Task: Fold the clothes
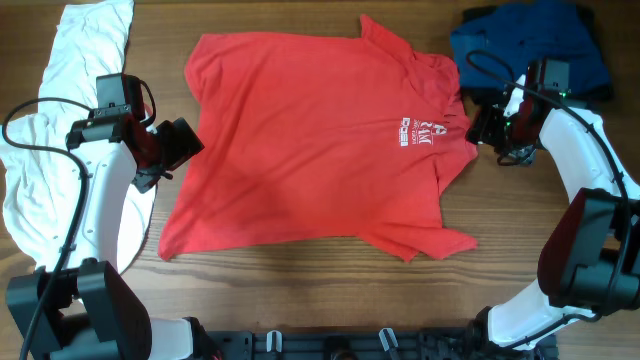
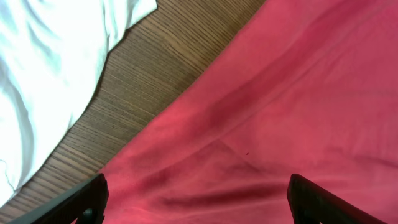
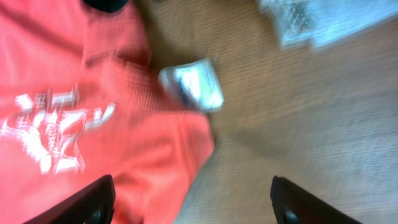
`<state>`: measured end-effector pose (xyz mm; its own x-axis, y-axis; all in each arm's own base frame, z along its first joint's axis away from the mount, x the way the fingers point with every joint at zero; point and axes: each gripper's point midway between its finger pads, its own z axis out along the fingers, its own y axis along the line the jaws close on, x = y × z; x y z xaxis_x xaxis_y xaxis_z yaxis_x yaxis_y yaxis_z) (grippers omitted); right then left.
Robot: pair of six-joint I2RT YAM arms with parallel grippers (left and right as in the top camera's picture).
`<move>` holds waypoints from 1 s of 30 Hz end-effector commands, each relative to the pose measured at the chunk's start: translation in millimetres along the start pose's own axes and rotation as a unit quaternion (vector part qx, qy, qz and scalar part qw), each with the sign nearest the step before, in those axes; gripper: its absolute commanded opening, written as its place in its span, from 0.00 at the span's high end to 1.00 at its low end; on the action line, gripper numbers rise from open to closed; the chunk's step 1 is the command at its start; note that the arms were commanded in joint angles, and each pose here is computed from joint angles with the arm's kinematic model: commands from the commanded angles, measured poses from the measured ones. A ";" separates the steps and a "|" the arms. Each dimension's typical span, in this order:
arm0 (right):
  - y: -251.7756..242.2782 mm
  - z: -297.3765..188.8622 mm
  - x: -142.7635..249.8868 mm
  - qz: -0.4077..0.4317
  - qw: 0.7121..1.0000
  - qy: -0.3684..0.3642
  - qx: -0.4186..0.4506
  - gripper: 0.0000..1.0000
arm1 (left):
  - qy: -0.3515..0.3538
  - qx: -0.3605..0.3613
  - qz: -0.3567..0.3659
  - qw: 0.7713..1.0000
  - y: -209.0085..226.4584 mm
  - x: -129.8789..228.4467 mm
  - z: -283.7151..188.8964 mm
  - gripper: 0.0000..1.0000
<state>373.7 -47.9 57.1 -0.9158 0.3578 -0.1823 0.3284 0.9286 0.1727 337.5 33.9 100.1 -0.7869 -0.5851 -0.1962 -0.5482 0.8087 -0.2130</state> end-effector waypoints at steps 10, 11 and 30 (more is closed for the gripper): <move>49.8 29.8 94.6 -0.001 0.991 0.127 -0.039 0.58 | -0.007 0.000 0.010 1.000 -0.8 -0.9 -3.0 0.07; 50.0 34.4 96.5 0.007 0.992 0.123 -0.032 0.60 | -0.007 0.000 0.010 1.000 -0.8 -0.8 -3.0 0.07; 21.6 42.6 85.6 0.060 0.994 0.069 0.062 0.78 | -0.006 -0.006 0.010 1.000 1.6 -0.2 -3.0 0.07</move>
<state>311.0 17.9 0.0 -0.9091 0.4165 0.0121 0.4152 0.9029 0.1115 337.2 34.5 100.0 -0.7867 -0.5849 -0.1973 -0.5491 0.8091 -0.2094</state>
